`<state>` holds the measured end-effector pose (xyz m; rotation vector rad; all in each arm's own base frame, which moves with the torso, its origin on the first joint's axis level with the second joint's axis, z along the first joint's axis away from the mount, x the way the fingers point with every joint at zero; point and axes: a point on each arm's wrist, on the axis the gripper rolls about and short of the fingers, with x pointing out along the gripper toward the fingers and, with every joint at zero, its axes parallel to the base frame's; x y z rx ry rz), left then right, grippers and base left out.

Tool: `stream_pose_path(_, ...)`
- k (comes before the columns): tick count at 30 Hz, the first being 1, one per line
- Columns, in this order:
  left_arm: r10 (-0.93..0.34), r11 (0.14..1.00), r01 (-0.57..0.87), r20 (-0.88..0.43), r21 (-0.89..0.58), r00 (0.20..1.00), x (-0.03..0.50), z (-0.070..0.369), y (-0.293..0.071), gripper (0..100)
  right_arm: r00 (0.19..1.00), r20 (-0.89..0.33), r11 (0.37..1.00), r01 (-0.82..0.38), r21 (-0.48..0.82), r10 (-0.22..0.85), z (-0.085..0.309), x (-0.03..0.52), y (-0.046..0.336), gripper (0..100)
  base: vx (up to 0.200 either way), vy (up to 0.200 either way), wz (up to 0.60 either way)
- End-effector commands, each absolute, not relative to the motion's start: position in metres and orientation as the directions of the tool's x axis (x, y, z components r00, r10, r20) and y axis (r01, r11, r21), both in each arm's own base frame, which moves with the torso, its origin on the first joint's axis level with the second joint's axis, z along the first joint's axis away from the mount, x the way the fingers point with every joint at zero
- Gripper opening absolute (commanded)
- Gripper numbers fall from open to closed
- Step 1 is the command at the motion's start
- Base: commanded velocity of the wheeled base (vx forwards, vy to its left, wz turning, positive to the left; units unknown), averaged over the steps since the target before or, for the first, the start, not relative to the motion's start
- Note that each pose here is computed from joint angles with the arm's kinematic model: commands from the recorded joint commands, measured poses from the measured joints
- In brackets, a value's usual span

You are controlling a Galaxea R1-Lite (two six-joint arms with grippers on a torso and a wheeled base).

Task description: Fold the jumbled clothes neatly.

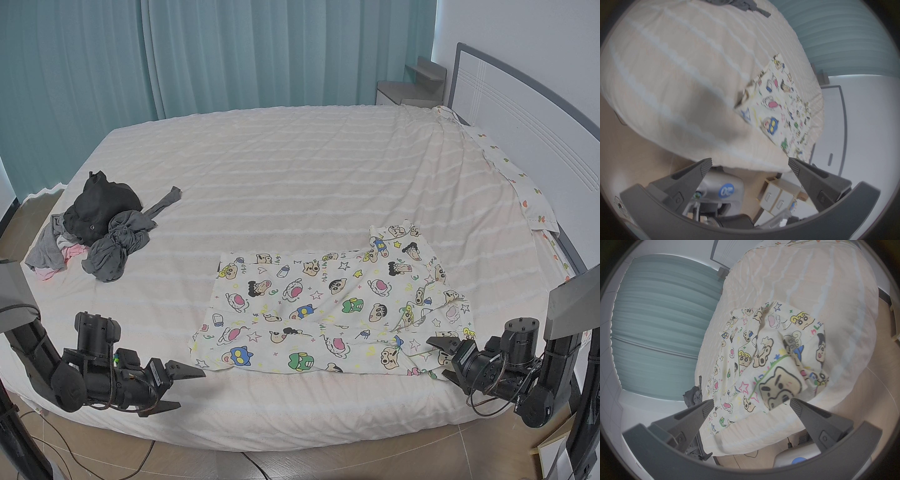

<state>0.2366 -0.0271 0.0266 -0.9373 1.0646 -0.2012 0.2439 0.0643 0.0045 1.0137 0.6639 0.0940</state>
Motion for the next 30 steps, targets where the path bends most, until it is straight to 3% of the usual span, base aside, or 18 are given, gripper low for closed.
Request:
stream_pose_path(1, -0.6, 0.587, -0.254, -0.625, -0.768, 0.499, 0.211, 0.037, -0.026, 100, 0.808, -0.452, 0.541, 0.204, 0.816, 0.377, 0.001, 0.252, 0.071, 100, 0.0, 0.0, 0.0)
stream_pose_path(22, -0.606, 0.594, -0.22, -0.611, -0.774, 0.51, 0.205, 0.023, -0.027, 100, 0.861, -0.434, 0.545, 0.238, 0.804, 0.264, -0.009, 0.275, 0.067, 100, 0.0, 0.0, 0.0)
stream_pose_path(23, -0.605, 0.595, -0.221, -0.611, -0.773, 0.511, 0.205, 0.023, -0.027, 100, 0.864, -0.434, 0.548, 0.24, 0.801, 0.255, -0.009, 0.274, 0.068, 0, 0.0, 0.0, 0.0)
stream_pose_path(30, -0.604, 0.595, -0.222, -0.612, -0.772, 0.51, 0.204, 0.023, -0.027, 100, 0.868, -0.43, 0.552, 0.238, 0.799, 0.249, -0.008, 0.274, 0.069, 0, 0.0, 0.0, 0.0)
